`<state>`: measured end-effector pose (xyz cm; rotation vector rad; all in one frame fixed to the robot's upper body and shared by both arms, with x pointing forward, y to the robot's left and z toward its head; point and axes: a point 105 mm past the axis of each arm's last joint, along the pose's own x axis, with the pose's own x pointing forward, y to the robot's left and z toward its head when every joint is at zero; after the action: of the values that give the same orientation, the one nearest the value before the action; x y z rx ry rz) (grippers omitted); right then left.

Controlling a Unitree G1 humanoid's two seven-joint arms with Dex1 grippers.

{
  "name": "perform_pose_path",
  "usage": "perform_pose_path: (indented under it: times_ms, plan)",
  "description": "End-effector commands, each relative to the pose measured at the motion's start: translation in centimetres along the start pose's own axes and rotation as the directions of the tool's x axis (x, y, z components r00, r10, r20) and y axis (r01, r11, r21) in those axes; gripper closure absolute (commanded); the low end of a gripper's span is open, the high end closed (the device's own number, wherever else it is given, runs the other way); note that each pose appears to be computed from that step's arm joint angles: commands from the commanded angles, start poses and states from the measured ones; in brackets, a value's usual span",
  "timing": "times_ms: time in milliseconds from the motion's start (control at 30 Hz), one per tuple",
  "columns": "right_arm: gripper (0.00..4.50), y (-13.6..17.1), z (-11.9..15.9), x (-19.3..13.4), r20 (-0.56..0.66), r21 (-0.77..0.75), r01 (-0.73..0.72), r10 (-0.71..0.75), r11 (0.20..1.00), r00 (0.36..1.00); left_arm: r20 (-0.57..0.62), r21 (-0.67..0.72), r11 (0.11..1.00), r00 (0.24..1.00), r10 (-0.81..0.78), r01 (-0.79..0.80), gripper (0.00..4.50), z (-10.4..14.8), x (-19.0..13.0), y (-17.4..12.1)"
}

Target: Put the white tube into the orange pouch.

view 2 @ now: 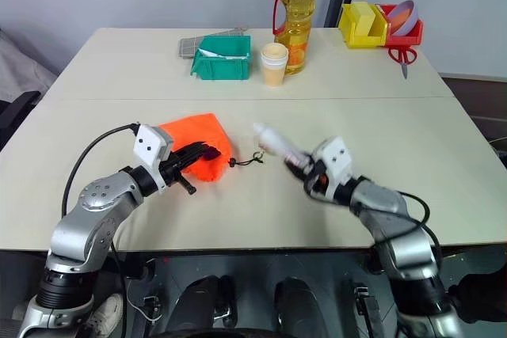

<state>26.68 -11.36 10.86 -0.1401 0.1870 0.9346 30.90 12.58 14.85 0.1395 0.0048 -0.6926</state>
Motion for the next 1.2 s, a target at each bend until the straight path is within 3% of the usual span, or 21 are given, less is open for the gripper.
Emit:
perform_pose_path:
  times_ms: [33,300,700,1200]
  plan:
    - [3.37,2.5,1.5,0.4,0.039,0.001,-0.106,0.106,0.994,0.994,0.038,0.006,1.000,0.999,-0.003,0.003,4.50,1.1,-0.2,0.0]
    - [3.37,3.8,2.0,3.6,0.040,-0.002,-0.143,0.143,0.990,0.989,0.032,0.004,1.000,0.999,-0.031,0.031,4.50,1.3,-0.3,-0.5]
    - [3.37,2.8,2.9,7.0,0.080,0.141,-0.020,0.009,0.990,0.997,0.036,0.008,0.998,0.998,-0.058,0.057,4.50,1.6,-0.5,-1.3]
    - [3.37,3.6,4.8,11.4,0.052,0.143,0.030,-0.038,0.989,0.998,0.023,-0.045,0.978,0.979,-0.203,0.204,4.50,1.8,-0.6,-4.0]
